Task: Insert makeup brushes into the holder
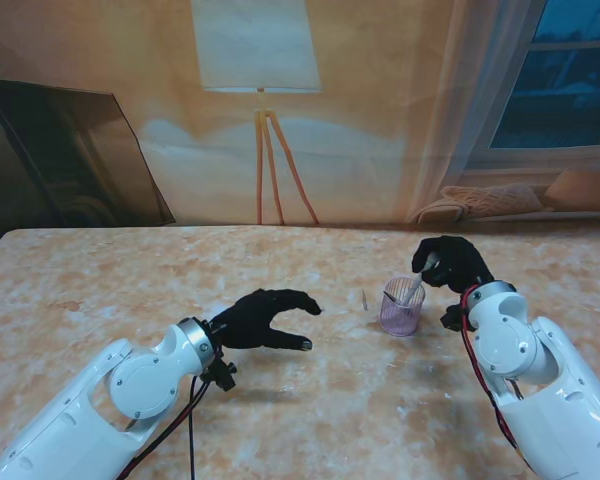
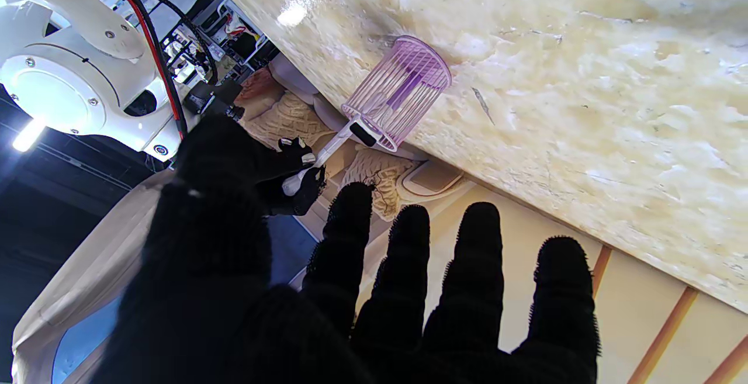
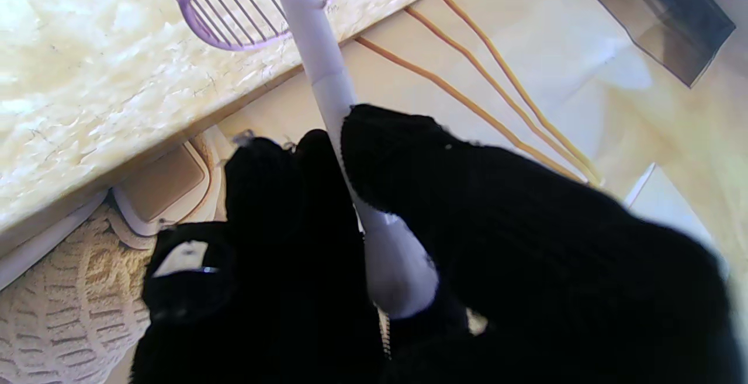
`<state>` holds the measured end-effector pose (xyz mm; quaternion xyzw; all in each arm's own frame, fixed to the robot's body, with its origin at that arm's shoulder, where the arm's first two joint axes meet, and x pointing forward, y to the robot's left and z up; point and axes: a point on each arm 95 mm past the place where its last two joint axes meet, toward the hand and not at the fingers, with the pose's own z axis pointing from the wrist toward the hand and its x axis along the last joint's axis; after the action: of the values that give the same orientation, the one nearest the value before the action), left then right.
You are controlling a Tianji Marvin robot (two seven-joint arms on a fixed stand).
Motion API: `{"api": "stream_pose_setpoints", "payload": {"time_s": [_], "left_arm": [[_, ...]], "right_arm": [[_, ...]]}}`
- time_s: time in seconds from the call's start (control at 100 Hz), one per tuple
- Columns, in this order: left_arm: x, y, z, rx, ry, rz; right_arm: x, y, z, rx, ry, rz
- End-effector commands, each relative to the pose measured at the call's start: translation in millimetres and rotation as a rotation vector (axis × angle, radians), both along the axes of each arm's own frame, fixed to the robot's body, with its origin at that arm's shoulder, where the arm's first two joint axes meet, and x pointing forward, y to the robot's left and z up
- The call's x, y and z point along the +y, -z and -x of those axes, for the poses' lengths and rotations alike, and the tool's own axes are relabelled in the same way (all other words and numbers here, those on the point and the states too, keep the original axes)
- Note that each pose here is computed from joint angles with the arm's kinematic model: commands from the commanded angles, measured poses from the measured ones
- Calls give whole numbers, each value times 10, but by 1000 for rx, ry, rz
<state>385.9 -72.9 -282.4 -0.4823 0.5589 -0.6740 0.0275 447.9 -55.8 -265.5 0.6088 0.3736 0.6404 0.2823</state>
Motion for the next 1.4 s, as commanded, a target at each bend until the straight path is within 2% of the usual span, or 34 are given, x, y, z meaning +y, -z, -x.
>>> {"api": "stream_pose_setpoints", "payload": {"time_s": [0.0,0.25,0.47,0.73,0.82,1.07,1.21,1.39], "left_arm": [[0,12,12,13,9,-10],[8,12,3,27,32,-17],[14,-4,-6,21,17,-10],[70,-21,-21,28,-11,-16],[94,-24,-26,24,-27,-13],[233,8,-5,23,-120,-9],[376,59,6,8,-180,62],[563,95,69,-8,-246,77]], "right_arm": [[24,42,29,24,-15,11],[-23,87,42,38,-33,65],[-44,95,52,29,-41,49],[-62,-26,134,-69,-41,-19],[-41,-62,206,-101,-49,-77],[187,0,502,-140,-138,-217],[401,89,671,-150,-197,-293],[646,258,817,-126,-287,-321]]}}
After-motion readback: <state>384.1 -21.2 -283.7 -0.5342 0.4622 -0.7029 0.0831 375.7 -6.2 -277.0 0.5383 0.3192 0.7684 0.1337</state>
